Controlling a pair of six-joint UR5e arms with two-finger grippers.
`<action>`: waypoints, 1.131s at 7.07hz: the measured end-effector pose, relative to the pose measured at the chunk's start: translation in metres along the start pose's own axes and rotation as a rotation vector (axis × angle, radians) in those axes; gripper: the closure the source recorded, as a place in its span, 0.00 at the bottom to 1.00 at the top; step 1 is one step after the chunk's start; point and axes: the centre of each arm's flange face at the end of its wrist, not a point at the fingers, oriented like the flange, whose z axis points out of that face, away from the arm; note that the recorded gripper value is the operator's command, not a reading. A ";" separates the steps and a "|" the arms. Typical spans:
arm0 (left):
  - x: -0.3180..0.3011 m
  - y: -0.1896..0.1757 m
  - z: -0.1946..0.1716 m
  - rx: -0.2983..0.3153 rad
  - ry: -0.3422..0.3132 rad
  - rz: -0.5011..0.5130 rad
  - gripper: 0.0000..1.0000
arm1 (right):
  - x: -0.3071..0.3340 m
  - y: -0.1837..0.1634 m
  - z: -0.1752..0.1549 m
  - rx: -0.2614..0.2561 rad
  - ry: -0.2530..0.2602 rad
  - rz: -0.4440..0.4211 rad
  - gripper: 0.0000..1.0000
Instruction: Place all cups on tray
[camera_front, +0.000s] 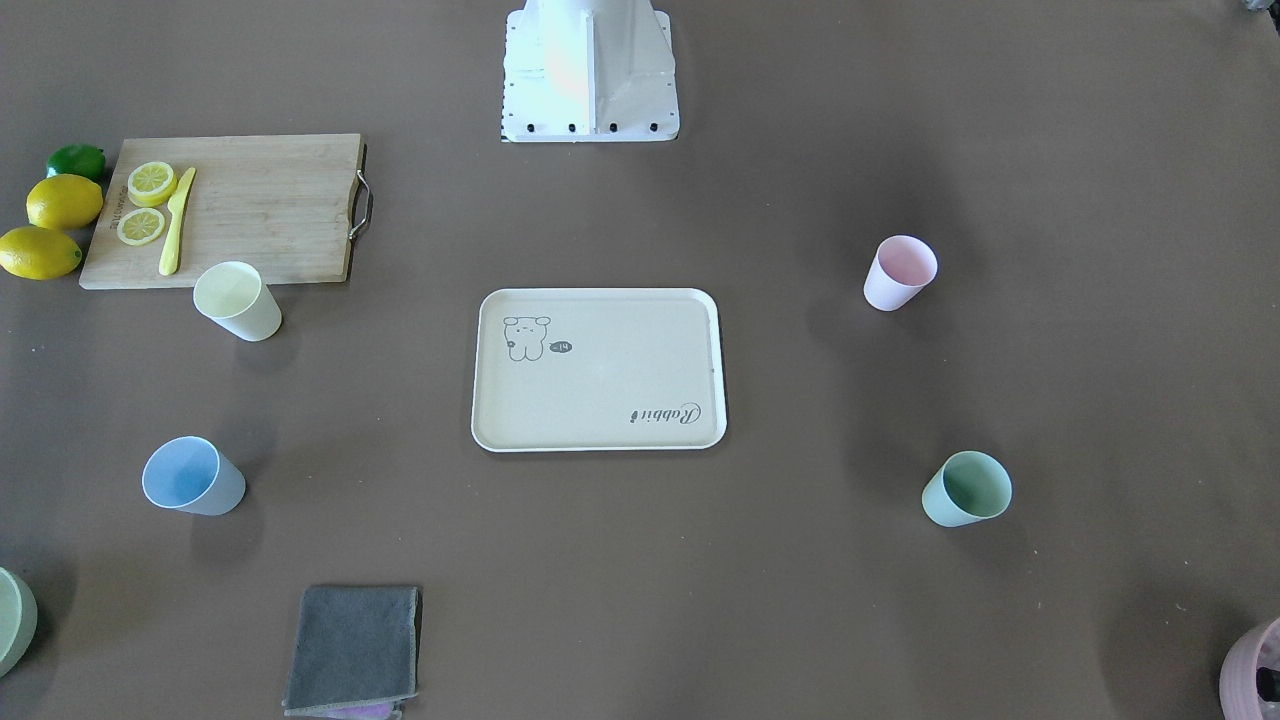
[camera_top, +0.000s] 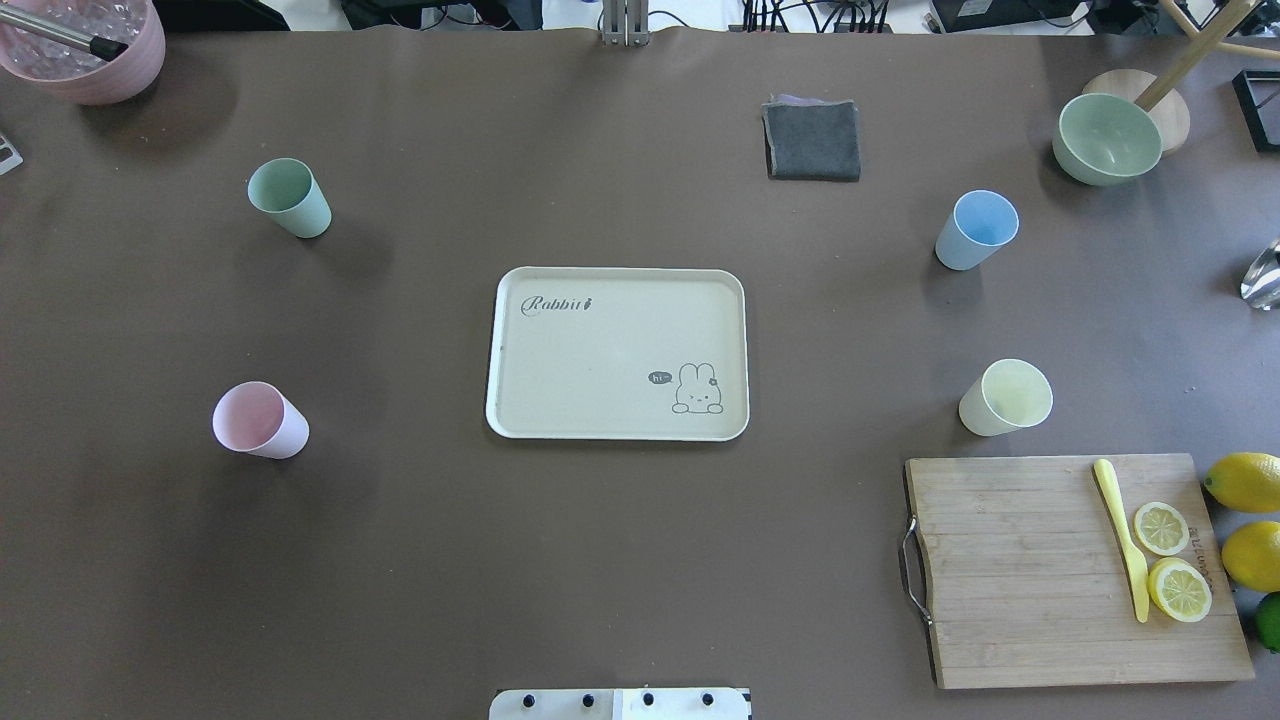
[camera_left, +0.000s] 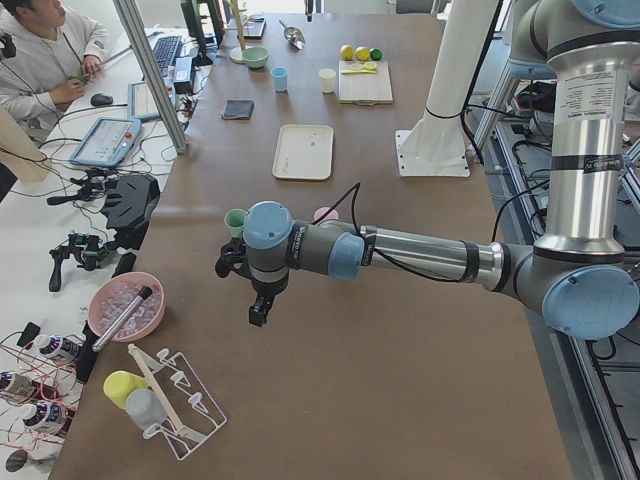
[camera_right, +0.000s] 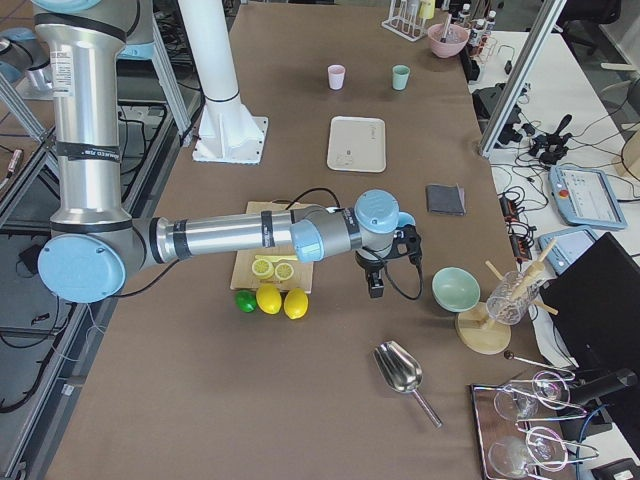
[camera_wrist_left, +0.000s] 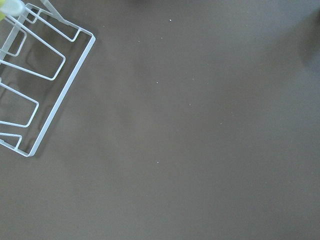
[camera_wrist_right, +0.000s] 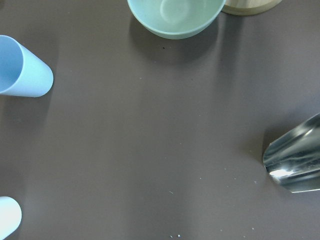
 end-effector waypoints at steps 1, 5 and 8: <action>0.022 -0.007 -0.002 0.007 0.007 -0.075 0.02 | -0.025 -0.004 0.015 0.006 -0.022 0.021 0.00; 0.126 -0.027 0.034 0.030 0.075 -0.197 0.03 | -0.134 -0.003 0.085 -0.018 -0.079 0.062 0.00; 0.174 -0.026 0.065 0.017 0.090 -0.230 0.03 | -0.175 0.012 0.121 -0.073 -0.079 0.018 0.06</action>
